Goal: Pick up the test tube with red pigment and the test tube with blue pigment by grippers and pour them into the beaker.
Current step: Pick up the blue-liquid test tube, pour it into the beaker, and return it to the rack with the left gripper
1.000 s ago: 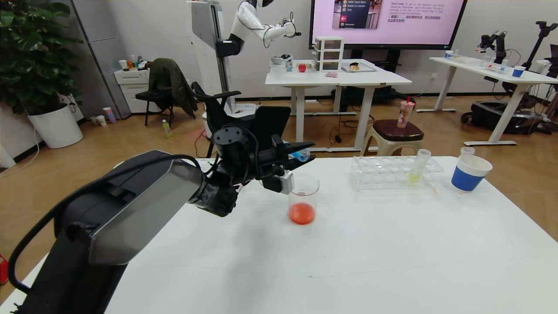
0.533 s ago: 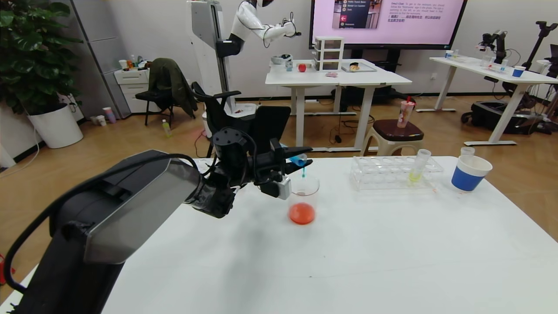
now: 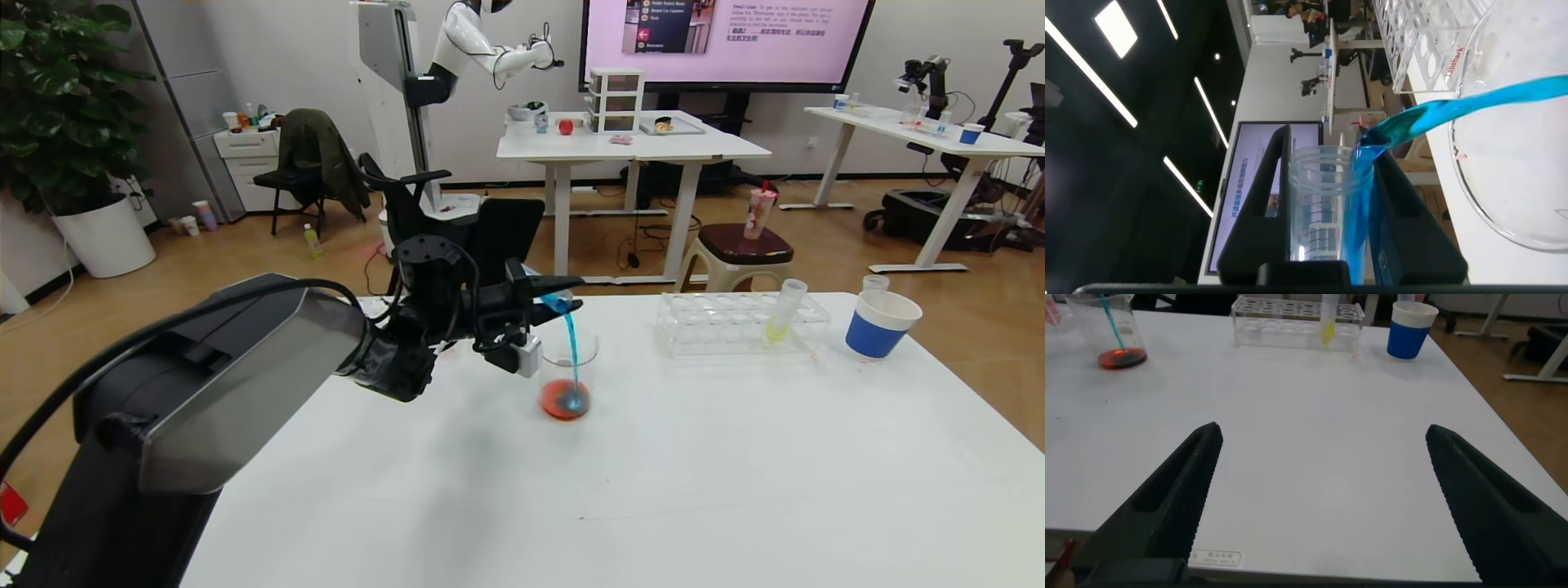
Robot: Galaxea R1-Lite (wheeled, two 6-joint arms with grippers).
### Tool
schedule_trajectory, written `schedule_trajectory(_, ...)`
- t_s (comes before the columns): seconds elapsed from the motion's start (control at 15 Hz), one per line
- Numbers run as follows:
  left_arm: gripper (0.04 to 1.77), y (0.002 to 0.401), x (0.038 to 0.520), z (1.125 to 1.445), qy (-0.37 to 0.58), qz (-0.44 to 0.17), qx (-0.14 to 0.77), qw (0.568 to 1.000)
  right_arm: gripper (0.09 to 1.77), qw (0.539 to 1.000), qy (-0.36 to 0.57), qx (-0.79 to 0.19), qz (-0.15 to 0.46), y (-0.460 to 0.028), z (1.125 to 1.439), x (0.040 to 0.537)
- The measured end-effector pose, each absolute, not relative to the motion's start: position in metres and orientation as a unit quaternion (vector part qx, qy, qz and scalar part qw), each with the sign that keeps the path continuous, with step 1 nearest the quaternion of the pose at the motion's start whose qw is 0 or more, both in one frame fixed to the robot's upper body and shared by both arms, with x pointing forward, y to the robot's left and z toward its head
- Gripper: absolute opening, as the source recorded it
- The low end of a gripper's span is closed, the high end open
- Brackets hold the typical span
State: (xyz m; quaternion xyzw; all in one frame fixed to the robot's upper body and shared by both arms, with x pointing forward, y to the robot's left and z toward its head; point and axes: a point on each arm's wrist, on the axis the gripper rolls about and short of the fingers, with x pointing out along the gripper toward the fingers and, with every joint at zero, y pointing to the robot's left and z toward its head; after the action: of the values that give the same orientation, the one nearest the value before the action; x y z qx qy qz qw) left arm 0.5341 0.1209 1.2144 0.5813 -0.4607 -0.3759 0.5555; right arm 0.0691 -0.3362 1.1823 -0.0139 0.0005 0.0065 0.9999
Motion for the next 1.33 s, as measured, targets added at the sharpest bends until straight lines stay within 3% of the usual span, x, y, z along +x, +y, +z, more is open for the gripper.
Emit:
schedule_trajectory(0.93, 0.53, 0.124, 0.534, 1.213, -0.464, -0.369, 0.616, 0.518, 1.74, 1.000, 0.001, -0.014, 0.006, -0.336, 1.182, 0.069)
schedule_trajectory(1.13, 0.53, 0.123, 0.532, 1.216, -0.459, -0.378, 0.603, 0.531, 1.74, 1.000, 0.001, -0.014, 0.006, -0.336, 1.182, 0.069)
schedule_trajectory(1.33, 0.53, 0.121, 0.528, 1.230, -0.443, -0.395, 0.566, 0.572, 1.74, 1.000, 0.001, -0.014, 0.007, -0.336, 1.182, 0.069)
